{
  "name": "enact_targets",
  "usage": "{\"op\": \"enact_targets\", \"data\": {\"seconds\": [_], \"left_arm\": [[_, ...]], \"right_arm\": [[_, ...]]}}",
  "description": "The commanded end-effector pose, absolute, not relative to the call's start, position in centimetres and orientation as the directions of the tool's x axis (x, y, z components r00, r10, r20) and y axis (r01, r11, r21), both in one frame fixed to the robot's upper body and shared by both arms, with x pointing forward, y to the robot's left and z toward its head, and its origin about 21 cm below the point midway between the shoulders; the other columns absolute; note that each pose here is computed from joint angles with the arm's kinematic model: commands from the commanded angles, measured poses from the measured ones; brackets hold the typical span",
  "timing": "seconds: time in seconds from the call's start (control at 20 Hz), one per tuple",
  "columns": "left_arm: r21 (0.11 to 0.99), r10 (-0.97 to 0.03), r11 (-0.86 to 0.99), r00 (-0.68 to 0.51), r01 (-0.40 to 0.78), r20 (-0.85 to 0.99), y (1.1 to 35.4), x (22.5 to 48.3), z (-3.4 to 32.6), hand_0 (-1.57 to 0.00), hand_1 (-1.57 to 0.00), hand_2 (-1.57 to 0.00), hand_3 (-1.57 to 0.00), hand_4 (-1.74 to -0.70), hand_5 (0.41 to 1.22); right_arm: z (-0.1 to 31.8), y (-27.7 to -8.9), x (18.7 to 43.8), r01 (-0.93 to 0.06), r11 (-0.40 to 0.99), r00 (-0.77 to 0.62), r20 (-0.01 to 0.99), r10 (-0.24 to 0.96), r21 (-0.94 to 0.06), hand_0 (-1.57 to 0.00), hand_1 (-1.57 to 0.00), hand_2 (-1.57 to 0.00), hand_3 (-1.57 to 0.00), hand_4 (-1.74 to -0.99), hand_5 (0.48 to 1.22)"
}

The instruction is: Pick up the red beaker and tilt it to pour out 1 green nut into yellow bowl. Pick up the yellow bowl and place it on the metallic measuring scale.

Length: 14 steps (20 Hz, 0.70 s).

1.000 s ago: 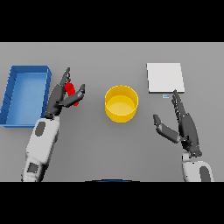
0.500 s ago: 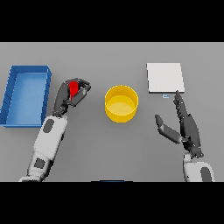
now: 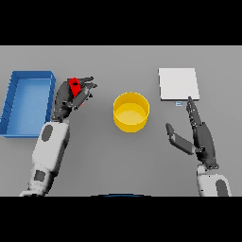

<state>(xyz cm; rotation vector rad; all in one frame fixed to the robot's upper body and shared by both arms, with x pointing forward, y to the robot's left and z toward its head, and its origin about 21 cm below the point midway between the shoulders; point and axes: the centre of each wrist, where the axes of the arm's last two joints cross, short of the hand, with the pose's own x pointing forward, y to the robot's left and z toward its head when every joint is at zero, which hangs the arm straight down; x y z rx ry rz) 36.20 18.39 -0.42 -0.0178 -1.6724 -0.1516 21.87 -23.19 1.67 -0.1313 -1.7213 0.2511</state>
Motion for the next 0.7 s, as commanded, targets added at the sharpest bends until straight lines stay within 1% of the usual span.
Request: {"op": "enact_targets", "data": {"seconds": [0.0,0.05,0.2,0.3,0.4,0.45,0.6,0.65], "left_arm": [[0.095,-0.085,0.99,-0.105,0.103,0.991,18.3,36.3,0.1,-1.54,-1.54,-1.54,-1.53,-1.7,1.135],[0.101,-0.091,0.989,-0.098,0.107,0.991,18.5,36.2,0.4,-1.54,-1.54,-1.55,-1.54,-1.71,1.132],[0.178,-0.16,0.974,-0.134,0.138,0.978,18.5,36.8,2.2,-1.56,-1.56,-1.56,-1.55,-1.72,1.13],[0.22,-0.2,0.964,-0.14,0.15,0.97,18.4,37.0,2.7,-1.56,-1.56,-1.56,-1.55,-1.72,1.133],[0.257,-0.235,0.953,-0.144,0.162,0.961,18.2,37.3,3.1,-1.56,-1.56,-1.56,-1.55,-1.72,1.138],[0.269,-0.246,0.948,-0.143,0.172,0.959,17.5,37.5,3.1,-1.56,-1.56,-1.56,-1.55,-1.72,1.139],[0.421,-0.386,0.886,-0.194,0.196,0.902,17.3,37.7,4.6,-1.56,-1.56,-1.56,-1.56,-1.73,1.129],[0.489,-0.453,0.847,-0.201,0.206,0.869,17.7,37.9,5.3,-1.56,-1.57,-1.57,-1.56,-1.73,1.124]], "right_arm": [[1.7,-23.2,21.9,-0.052,0.968,-0.161,0.959,0.234,-0.245,0.0,0.0,0.0,0.0,-1.233,0.644],[1.6,-23.4,21.6,-0.056,0.967,-0.168,0.957,0.237,-0.25,0.0,0.0,0.0,0.0,-1.228,0.645],[1.3,-23.3,21.8,-0.05,0.964,-0.181,0.951,0.25,-0.263,0.0,0.0,0.0,0.0,-1.219,0.653],[1.3,-23.5,21.4,-0.054,0.958,-0.208,0.941,0.265,-0.282,0.0,0.0,0.0,0.0,-1.219,0.659],[1.3,-23.5,22.0,-0.045,0.957,-0.188,0.944,0.272,-0.285,0.0,0.0,0.0,0.0,-1.219,0.661],[1.3,-23.5,21.7,-0.049,0.956,-0.197,0.941,0.274,-0.289,0.0,0.0,0.0,0.0,-1.219,0.661],[1.2,-23.6,22.0,-0.04,0.954,-0.181,0.941,0.286,-0.298,0.0,0.0,0.0,0.0,-1.202,0.662],[1.1,-23.5,21.7,-0.041,0.953,-0.176,0.941,0.288,-0.299,0.0,0.0,0.0,0.0,-1.199,0.658]]}}
